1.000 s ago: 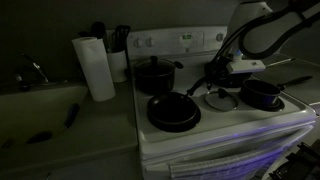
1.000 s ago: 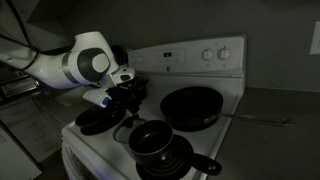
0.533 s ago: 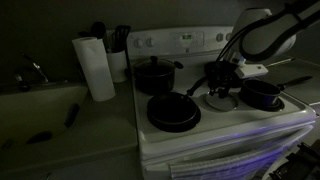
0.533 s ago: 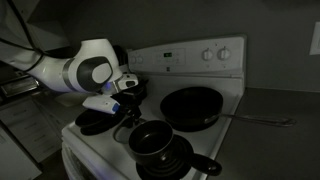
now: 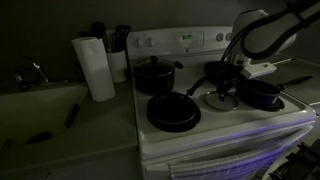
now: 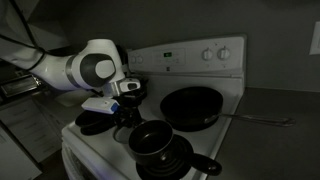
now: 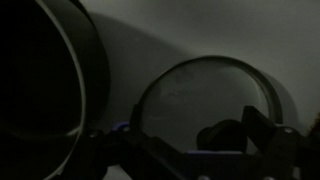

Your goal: Pick up the lid and put it on top of the black pot

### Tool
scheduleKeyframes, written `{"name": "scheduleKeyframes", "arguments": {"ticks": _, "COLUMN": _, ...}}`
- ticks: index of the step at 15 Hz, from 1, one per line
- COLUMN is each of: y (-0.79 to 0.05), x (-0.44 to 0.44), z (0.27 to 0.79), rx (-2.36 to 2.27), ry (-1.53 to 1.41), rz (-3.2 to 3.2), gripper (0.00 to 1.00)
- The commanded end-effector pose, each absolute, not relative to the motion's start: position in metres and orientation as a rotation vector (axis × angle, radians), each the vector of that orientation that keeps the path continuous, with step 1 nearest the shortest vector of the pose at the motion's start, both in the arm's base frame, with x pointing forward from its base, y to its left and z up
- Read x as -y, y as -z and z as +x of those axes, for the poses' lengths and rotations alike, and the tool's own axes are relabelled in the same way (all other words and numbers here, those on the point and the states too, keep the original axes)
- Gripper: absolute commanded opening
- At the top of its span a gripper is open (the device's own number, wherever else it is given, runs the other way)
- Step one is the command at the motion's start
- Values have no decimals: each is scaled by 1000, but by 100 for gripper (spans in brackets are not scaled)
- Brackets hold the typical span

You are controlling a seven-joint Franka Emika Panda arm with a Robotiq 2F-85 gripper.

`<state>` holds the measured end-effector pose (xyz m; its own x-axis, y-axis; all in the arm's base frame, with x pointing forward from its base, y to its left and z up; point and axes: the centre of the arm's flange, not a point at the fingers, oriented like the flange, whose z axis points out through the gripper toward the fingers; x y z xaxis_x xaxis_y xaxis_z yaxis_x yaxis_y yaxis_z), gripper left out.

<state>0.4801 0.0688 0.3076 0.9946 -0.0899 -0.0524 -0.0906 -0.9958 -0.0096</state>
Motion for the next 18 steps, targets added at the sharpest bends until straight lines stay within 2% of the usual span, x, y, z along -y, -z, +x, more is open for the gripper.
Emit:
{"name": "scheduleKeyframes", "arguments": {"ticks": 1, "y": -314, "x": -71, "z": 485, "rx": -327, "ry": -129, "rz": -3120, "gripper": 100}}
{"name": "scheduleKeyframes", "arguments": {"ticks": 6, "y": -317, "x": -75, "z": 494, "rx": -474, "ry": 21, "rz": -3106, "gripper": 100}}
{"name": "scheduleKeyframes", "arguments": {"ticks": 13, "y": -313, "x": -75, "z": 497, "rx": -550, "ry": 59, "rz": -3106, "gripper": 100}}
{"name": "scheduleKeyframes", "arguments": {"ticks": 14, "y": -313, "x": -76, "z": 498, "rx": -536, "ry": 59, "rz": -3106, "gripper": 97}}
{"name": "scheduleKeyframes", "arguments": {"ticks": 15, "y": -313, "x": -76, "z": 498, "rx": -529, "ry": 61, "rz": -3104, "gripper": 73}}
{"name": "scheduleKeyframes", "arguments": {"ticks": 17, "y": -313, "x": -76, "z": 499, "rx": -518, "ry": 70, "rz": -3099, "gripper": 71}}
{"name": "scheduleKeyframes", "arguments": {"ticks": 18, "y": -313, "x": -76, "z": 499, "rx": -517, "ry": 73, "rz": -3098, "gripper": 64}}
